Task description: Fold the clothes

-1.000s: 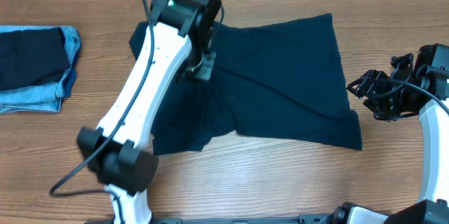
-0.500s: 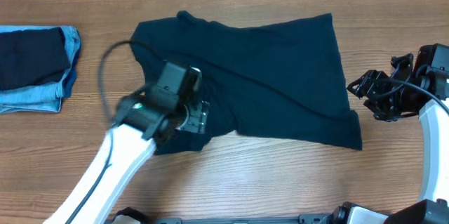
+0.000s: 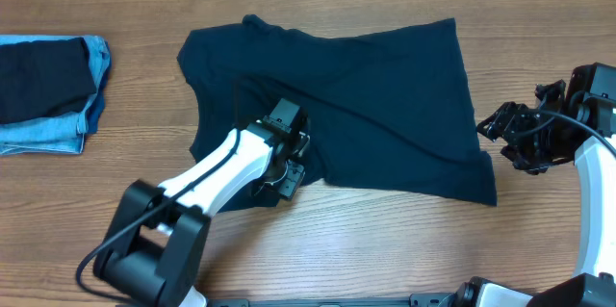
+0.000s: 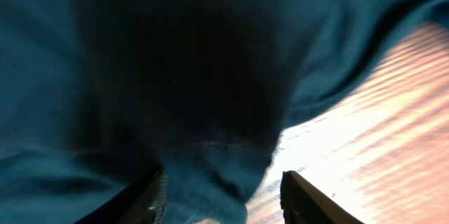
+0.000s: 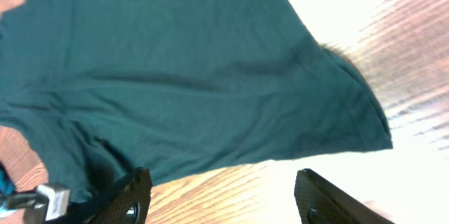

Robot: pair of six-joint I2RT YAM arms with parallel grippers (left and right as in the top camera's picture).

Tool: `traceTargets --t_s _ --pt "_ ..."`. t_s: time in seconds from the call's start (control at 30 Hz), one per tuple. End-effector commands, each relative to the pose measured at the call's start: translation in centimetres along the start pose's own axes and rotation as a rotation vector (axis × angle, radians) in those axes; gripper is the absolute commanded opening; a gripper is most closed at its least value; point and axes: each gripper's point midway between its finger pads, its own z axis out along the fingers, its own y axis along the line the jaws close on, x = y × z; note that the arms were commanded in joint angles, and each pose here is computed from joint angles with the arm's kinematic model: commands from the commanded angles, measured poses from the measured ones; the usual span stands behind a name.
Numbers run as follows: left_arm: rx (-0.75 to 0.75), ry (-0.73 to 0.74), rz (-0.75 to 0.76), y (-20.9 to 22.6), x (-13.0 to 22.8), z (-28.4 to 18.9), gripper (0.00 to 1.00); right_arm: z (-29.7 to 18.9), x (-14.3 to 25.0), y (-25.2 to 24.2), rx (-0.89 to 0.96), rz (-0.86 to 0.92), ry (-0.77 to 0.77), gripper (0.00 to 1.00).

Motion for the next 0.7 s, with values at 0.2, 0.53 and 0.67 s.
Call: traceTargets --t_s 0.2,0.53,0.67 --pt "-0.003 0.126 0.009 -0.6 2.2 1.6 0.13 -0.3 -0.3 -0.9 0.067 0.002 -0.017 0.7" --pt "-0.059 0.359 -0.109 0.1 7.9 0.3 0.04 0.1 0.4 -3.1 0.169 0.061 -0.003 0.73" --pt "-0.065 0.414 -0.116 0.2 9.2 -0.2 0.04 0.7 1.2 -3.5 0.179 0.069 0.025 0.73"
